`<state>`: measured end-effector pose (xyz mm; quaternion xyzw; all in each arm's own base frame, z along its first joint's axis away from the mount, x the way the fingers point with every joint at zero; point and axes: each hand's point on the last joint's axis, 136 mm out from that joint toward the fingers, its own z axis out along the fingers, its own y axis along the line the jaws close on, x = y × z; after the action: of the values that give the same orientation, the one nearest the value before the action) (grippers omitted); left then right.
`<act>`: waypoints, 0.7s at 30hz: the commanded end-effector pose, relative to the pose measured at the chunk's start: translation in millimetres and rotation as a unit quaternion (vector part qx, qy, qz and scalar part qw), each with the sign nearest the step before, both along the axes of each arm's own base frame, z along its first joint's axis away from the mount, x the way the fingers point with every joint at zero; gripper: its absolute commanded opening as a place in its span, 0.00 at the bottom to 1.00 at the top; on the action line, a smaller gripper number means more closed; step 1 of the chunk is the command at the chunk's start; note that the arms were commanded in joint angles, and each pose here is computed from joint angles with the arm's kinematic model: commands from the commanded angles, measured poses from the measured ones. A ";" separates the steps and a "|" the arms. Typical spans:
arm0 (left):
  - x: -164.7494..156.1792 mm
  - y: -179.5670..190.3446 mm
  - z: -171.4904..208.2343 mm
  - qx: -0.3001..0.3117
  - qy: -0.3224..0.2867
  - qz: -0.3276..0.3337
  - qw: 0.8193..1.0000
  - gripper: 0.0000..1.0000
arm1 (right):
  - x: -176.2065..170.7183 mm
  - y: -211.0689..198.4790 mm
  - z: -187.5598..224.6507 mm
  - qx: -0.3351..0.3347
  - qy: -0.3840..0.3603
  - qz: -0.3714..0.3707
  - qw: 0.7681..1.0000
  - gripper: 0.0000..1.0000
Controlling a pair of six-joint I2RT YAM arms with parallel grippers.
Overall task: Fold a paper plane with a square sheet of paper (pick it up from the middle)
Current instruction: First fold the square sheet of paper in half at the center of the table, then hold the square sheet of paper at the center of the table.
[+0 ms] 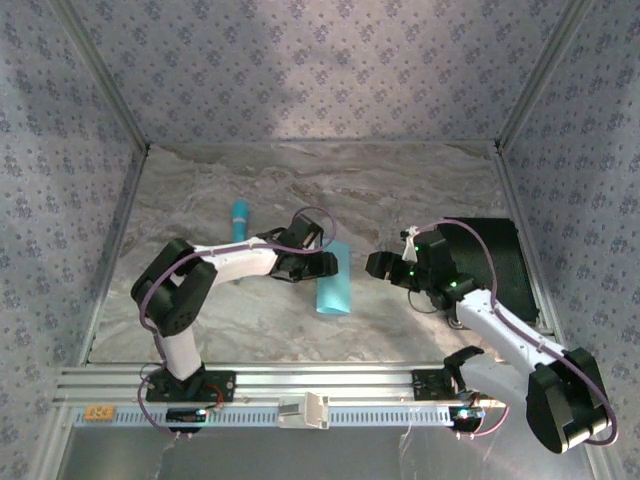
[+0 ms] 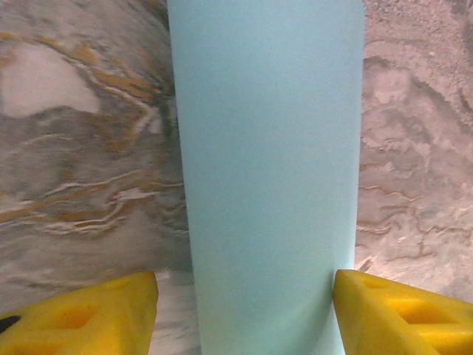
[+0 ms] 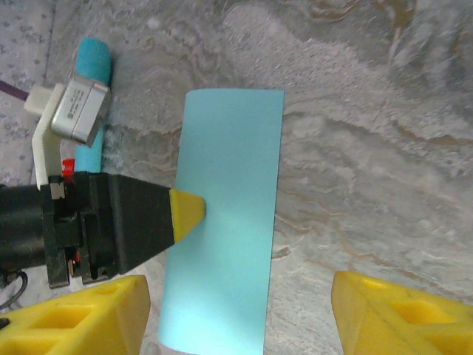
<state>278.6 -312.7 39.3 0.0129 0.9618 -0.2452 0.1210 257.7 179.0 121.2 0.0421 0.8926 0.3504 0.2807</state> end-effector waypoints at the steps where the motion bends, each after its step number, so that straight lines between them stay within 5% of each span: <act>1: 1.1 10.4 4.6 0.026 -0.011 -0.017 0.999 0.62 | -1.2 10.7 1.1 0.011 -0.006 0.027 1.000 0.67; 16: -5.3 10.5 -18.9 0.034 0.025 -0.039 0.998 0.57 | 1.0 24.0 -23.0 -0.005 0.035 0.034 0.999 0.66; 21: -4.6 10.3 -23.8 0.039 0.031 -0.035 0.998 0.59 | 1.9 24.2 -34.1 -0.011 0.057 0.029 0.998 0.55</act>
<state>277.0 -304.7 30.4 0.0391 0.9673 -0.2287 0.1024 251.0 198.0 79.0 0.0319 0.9153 0.3410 0.2120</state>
